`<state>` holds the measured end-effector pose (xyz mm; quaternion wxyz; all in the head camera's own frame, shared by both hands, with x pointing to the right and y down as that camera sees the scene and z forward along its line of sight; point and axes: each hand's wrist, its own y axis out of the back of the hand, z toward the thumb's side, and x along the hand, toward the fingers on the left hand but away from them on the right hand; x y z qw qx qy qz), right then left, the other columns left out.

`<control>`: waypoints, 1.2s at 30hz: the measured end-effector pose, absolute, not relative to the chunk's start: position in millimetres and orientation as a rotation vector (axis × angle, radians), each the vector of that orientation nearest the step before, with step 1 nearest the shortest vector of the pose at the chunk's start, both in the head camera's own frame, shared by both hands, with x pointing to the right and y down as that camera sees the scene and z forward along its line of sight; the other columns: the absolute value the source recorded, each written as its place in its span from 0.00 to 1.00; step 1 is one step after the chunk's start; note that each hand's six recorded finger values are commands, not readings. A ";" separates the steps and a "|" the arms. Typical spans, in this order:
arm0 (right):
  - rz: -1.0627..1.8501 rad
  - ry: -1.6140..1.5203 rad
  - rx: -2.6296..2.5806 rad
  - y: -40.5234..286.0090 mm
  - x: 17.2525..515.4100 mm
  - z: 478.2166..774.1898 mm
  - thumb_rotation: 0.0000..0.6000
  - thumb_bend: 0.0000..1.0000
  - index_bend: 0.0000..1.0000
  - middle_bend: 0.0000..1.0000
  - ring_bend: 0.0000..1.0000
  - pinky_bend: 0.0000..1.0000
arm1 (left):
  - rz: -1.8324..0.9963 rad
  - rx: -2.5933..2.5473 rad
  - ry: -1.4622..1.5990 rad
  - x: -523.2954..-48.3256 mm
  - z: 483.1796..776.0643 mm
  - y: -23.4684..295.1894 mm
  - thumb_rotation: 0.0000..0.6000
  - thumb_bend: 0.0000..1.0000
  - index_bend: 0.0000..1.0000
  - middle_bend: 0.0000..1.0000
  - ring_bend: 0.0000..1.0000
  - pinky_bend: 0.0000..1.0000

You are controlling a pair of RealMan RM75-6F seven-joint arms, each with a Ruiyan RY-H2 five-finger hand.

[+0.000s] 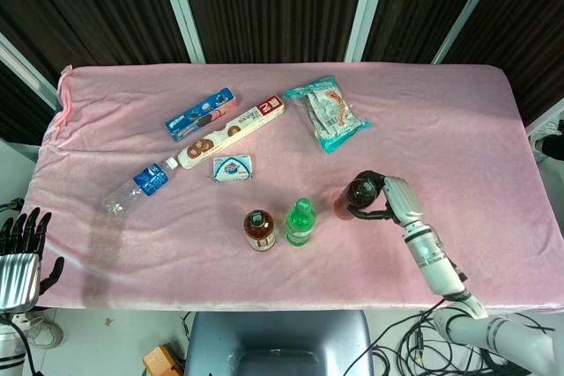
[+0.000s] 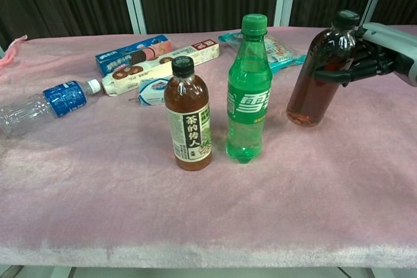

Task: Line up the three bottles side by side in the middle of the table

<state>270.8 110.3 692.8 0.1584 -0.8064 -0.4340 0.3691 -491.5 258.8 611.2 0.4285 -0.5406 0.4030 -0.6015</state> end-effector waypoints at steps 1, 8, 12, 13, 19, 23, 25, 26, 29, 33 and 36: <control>1.048 -1.236 -2.316 113.5 270.4 689.8 1.00 0.33 0.97 0.65 0.66 0.66 | -1.501 -1.350 1.005 -491.1 611.3 258.8 1.00 0.33 0.00 0.00 0.00 0.00; 1.040 -1.172 -2.382 141.7 267.5 675.7 1.00 0.33 0.97 0.65 0.66 0.66 | -1.503 -1.354 0.995 -489.3 613.3 258.9 1.00 0.33 0.00 0.00 0.00 0.00; 1.055 -1.147 -2.400 149.3 261.8 679.2 1.00 0.33 0.97 0.65 0.66 0.66 | -1.505 -1.355 0.993 -489.1 613.8 258.6 1.00 0.33 0.00 0.00 0.00 0.00; 1.056 -1.145 -2.404 150.2 259.7 680.6 1.00 0.33 0.97 0.65 0.66 0.66 | -1.505 -1.355 0.992 -489.0 613.9 258.7 1.00 0.33 0.00 0.00 0.00 0.00; 1.060 -1.129 -2.415 151.8 244.0 691.3 1.00 0.33 0.96 0.65 0.66 0.66 | -1.510 -1.357 0.989 -489.3 614.6 259.3 1.00 0.33 0.00 0.00 0.00 0.00; 1.058 -1.114 -2.399 150.4 237.2 695.2 1.00 0.33 0.95 0.65 0.66 0.66 | -1.513 -1.361 0.987 -489.3 615.3 259.9 1.00 0.33 0.00 0.00 0.00 0.00; 1.061 -1.113 -2.392 149.4 235.5 697.0 1.00 0.33 0.92 0.65 0.65 0.66 | -1.514 -1.363 0.986 -489.2 615.4 260.2 1.00 0.33 0.00 0.00 0.00 0.00; 1.064 -1.109 -2.393 149.5 235.3 697.7 1.00 0.33 0.91 0.65 0.64 0.66 | -1.515 -1.364 0.986 -489.3 615.5 260.3 1.00 0.33 0.00 0.00 0.00 0.00; 1.082 -1.090 -2.387 150.1 236.0 700.5 1.00 0.33 0.85 0.65 0.62 0.64 | -1.518 -1.366 0.986 -489.7 615.8 260.4 1.00 0.33 0.00 0.00 0.00 0.00; 1.093 -1.087 -2.377 150.5 238.3 703.2 1.00 0.33 0.69 0.58 0.55 0.54 | -1.520 -1.370 0.985 -489.3 615.8 261.2 1.00 0.33 0.00 0.00 0.00 0.00; 1.092 -1.093 -2.392 150.6 239.3 703.8 1.00 0.33 0.53 0.47 0.47 0.49 | -1.522 -1.369 0.984 -489.3 615.8 261.6 1.00 0.33 0.00 0.00 0.00 0.00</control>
